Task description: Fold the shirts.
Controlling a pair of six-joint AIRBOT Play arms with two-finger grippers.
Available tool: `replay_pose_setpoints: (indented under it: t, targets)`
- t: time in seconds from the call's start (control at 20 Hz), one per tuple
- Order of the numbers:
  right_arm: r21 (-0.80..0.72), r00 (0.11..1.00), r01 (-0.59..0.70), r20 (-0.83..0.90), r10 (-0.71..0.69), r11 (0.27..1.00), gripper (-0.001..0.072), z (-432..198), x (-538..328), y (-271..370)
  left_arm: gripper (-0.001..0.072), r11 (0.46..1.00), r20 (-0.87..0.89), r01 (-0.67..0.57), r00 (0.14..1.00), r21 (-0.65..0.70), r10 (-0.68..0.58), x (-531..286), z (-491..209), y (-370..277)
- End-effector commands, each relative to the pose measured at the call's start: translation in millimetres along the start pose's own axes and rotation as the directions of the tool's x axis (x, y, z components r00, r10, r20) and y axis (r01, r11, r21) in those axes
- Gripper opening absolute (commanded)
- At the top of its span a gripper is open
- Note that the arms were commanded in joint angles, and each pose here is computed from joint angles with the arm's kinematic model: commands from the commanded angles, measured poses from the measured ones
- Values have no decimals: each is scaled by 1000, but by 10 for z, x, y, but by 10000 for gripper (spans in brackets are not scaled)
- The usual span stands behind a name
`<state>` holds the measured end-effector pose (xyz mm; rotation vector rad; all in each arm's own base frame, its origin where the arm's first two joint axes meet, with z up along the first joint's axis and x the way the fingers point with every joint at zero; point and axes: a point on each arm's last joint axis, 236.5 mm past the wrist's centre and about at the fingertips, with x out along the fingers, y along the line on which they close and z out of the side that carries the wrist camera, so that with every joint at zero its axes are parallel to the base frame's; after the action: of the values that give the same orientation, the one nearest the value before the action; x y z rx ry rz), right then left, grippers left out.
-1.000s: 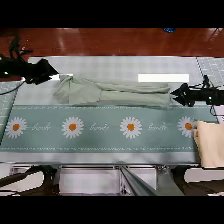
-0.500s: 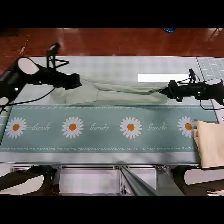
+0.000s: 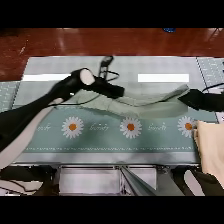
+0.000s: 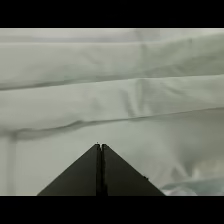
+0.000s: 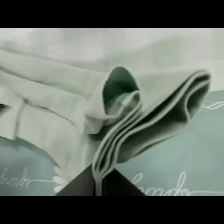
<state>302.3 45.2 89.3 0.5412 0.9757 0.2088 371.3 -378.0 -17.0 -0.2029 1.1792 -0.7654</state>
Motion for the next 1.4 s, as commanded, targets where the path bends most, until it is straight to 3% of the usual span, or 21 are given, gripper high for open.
replay_pose_setpoints:
  t: [0.0,0.3,0.45,0.6,0.75,0.9,1.1,1.25,1.35]
  targets:
    - [-32,996,-34,86,36,999,22,-257,-456,325,21,991,-194,127,974,48,-116,698,-487,-798]
    - [-37,988,-112,105,115,993,22,-308,-569,562,21,964,-424,258,881,63,-208,1257,-1445,-1604]
    - [-39,987,-116,108,119,992,22,-294,-564,570,21,964,-413,237,895,122,-169,1019,-1073,-1369]
    - [-34,976,-189,103,192,981,22,-265,-550,720,21,988,-272,147,954,52,-127,384,-194,-778]
    - [-23,946,-311,91,311,950,22,-149,-468,931,21,1000,-100,2,995,10,-1,-642,523,26]
    - [-41,915,-396,70,398,917,22,-28,-170,1234,21,986,71,-168,983,-16,169,-1880,846,603]
    - [-71,893,-450,-39,448,890,23,-74,563,1878,21,885,233,-464,858,-29,458,-3187,593,958]
    - [-83,876,-468,-172,450,880,23,-219,1211,2326,21,845,270,-531,806,-63,526,-3497,19,958]
    - [-73,866,-468,-234,441,881,23,-304,1630,2493,21,850,299,-516,799,-105,522,-3431,-341,976]
